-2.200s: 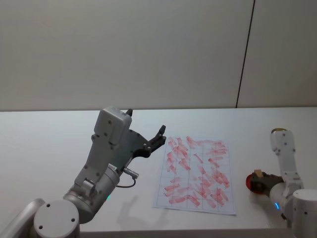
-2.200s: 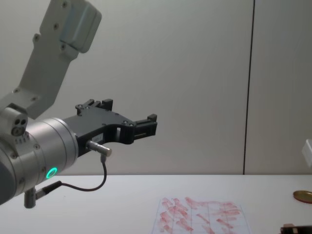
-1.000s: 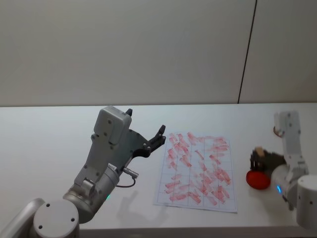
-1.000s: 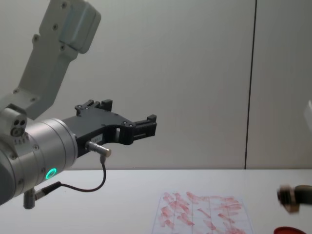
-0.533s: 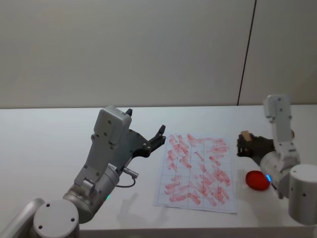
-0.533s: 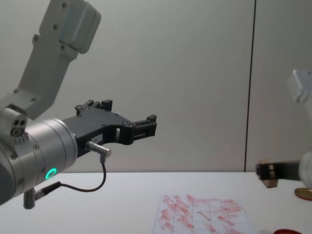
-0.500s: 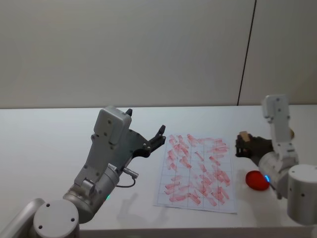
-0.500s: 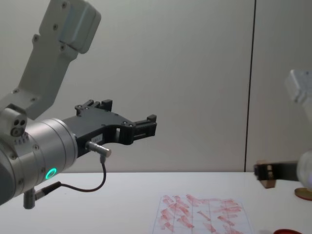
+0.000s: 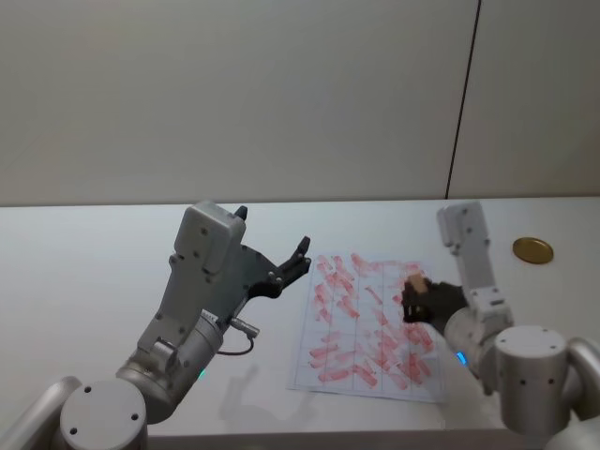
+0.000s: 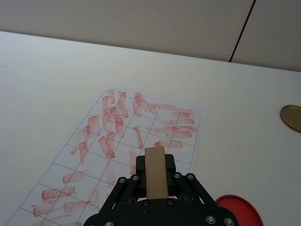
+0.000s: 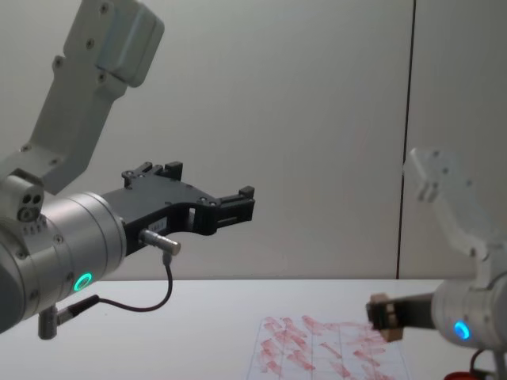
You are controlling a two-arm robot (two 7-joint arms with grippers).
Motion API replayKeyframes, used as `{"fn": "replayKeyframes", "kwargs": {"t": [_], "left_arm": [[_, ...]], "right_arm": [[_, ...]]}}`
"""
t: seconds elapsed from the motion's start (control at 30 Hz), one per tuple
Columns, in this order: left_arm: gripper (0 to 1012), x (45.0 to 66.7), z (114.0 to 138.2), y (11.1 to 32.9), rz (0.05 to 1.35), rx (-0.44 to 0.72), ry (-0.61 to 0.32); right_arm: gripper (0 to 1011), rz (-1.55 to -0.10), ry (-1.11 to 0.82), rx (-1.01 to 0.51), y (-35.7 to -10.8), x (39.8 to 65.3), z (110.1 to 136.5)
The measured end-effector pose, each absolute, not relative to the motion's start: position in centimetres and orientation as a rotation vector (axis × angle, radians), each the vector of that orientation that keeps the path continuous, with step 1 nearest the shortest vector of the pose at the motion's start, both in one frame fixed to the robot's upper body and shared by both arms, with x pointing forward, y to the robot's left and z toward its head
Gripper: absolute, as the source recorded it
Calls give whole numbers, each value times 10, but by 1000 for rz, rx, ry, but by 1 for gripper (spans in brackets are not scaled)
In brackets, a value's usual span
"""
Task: Use the one hand to pick up the stamp and affix it onto the A4 paper.
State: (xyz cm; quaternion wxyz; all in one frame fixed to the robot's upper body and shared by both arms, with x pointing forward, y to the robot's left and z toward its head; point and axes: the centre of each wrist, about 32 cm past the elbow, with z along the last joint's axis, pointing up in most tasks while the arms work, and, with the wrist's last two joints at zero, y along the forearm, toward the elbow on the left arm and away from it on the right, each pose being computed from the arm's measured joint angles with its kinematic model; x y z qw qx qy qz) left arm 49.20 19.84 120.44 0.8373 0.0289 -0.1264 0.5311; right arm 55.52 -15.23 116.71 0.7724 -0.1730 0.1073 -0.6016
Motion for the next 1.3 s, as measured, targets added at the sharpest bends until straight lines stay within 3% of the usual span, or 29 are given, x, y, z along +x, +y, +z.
{"fn": "replayKeyframes", "kwargs": {"t": [0.73, 1.3], "left_arm": [[993, 492, 1204, 198, 1124, 61, -268], [993, 492, 1204, 198, 1124, 61, -268]], "right_arm": [[219, -1268, 277, -466, -111, 573, 1136], [219, -1269, 272, -512, -95, 584, 1124]]}}
